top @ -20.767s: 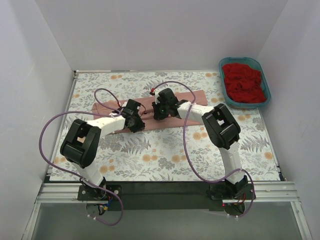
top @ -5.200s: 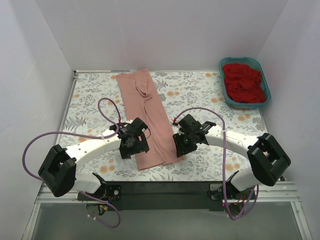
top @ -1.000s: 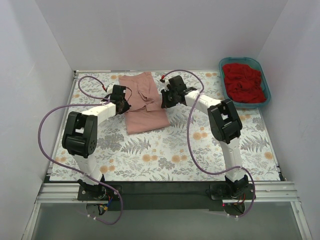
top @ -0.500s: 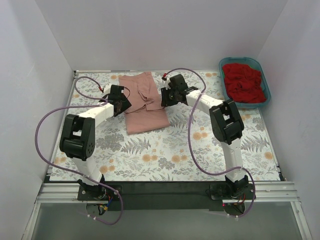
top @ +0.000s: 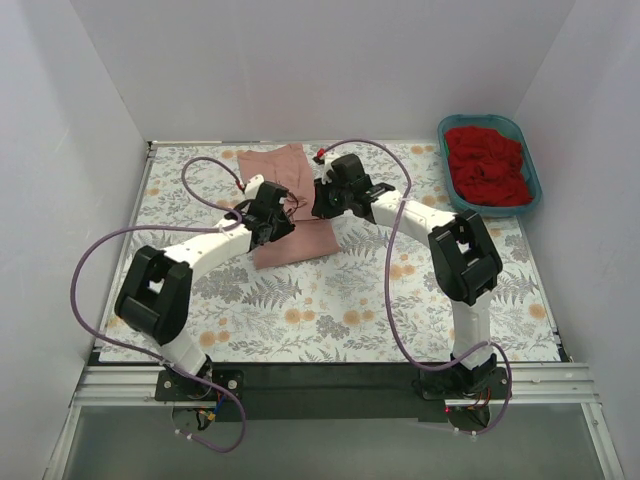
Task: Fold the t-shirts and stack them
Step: Fold the tshirt
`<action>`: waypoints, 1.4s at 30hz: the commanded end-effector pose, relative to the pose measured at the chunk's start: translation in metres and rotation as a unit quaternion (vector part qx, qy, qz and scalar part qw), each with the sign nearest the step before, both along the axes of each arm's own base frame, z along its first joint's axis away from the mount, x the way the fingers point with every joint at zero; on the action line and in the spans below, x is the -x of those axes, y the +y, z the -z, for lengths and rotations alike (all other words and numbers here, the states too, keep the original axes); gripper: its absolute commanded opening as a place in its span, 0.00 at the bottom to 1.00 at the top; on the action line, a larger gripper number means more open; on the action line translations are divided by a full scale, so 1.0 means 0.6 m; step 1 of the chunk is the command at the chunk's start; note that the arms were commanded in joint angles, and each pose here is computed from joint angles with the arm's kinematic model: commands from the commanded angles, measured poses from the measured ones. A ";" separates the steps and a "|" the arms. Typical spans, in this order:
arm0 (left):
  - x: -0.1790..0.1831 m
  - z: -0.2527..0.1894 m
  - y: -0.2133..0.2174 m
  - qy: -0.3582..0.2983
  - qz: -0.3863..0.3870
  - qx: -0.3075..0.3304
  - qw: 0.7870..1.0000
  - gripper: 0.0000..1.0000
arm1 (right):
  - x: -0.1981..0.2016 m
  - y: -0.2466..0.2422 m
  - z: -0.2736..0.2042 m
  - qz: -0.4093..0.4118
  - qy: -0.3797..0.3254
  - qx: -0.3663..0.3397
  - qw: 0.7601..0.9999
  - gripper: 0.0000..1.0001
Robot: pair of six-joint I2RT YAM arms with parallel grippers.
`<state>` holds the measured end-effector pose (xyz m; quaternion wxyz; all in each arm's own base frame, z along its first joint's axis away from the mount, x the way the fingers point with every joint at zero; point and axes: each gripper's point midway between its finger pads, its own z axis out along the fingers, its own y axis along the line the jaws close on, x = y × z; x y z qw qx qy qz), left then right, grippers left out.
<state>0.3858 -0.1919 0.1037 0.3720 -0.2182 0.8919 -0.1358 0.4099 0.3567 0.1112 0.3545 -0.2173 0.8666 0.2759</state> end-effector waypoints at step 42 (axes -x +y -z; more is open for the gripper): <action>0.059 0.006 0.048 0.057 -0.014 0.044 0.997 0.27 | -0.095 0.055 -0.125 -0.052 -0.113 -0.118 0.985 0.32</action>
